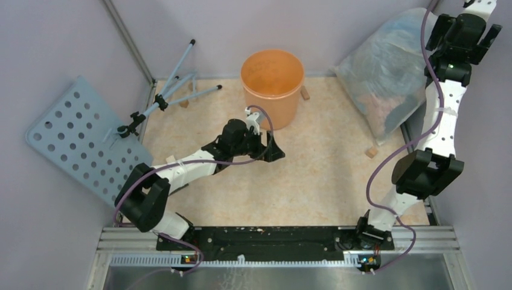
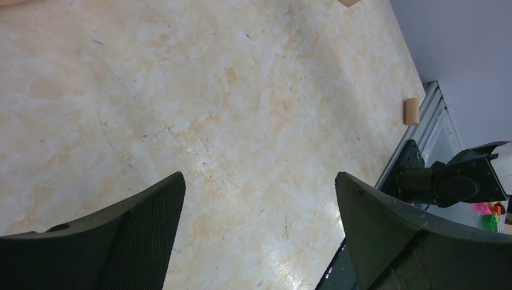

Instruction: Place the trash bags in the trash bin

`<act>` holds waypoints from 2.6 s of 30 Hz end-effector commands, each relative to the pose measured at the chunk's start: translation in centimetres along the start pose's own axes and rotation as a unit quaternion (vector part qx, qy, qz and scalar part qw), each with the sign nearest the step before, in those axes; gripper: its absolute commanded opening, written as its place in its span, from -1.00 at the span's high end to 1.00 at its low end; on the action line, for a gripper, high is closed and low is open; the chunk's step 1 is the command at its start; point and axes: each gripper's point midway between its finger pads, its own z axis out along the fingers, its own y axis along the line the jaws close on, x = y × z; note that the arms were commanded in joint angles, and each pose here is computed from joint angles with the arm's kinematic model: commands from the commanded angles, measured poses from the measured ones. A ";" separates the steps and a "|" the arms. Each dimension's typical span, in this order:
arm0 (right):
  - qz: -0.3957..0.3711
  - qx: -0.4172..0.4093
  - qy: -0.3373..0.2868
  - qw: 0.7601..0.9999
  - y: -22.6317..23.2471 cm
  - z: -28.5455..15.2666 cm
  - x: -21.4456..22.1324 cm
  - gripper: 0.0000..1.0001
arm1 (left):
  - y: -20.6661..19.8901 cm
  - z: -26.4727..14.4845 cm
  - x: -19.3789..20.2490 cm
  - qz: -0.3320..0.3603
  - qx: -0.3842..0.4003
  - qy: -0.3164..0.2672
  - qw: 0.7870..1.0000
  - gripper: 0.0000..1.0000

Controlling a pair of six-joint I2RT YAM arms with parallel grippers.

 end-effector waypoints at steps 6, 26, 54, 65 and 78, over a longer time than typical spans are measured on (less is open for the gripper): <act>-0.009 -0.025 0.064 0.998 1.3 1.9 2.1 0.13 | -1.4 0.6 -2.0 0.016 0.022 -0.023 0.999 -0.98; -0.041 -0.327 0.085 0.940 17.0 -9.6 1.9 1.00 | -7.7 1.2 -8.0 0.076 0.099 -0.065 0.990 -0.97; 0.054 -0.538 0.099 0.835 20.8 -20.1 2.2 0.98 | -16.0 7.6 -27.8 -0.025 0.292 -0.339 0.894 -0.97; 0.062 -0.453 0.085 0.885 18.9 -17.1 1.8 -0.22 | -17.0 10.7 -30.4 -0.063 0.327 -0.336 0.881 -0.97; 0.128 -0.423 0.134 0.887 19.0 -10.3 3.8 -0.72 | -13.3 13.7 -28.2 -0.041 0.218 -0.301 0.927 -0.97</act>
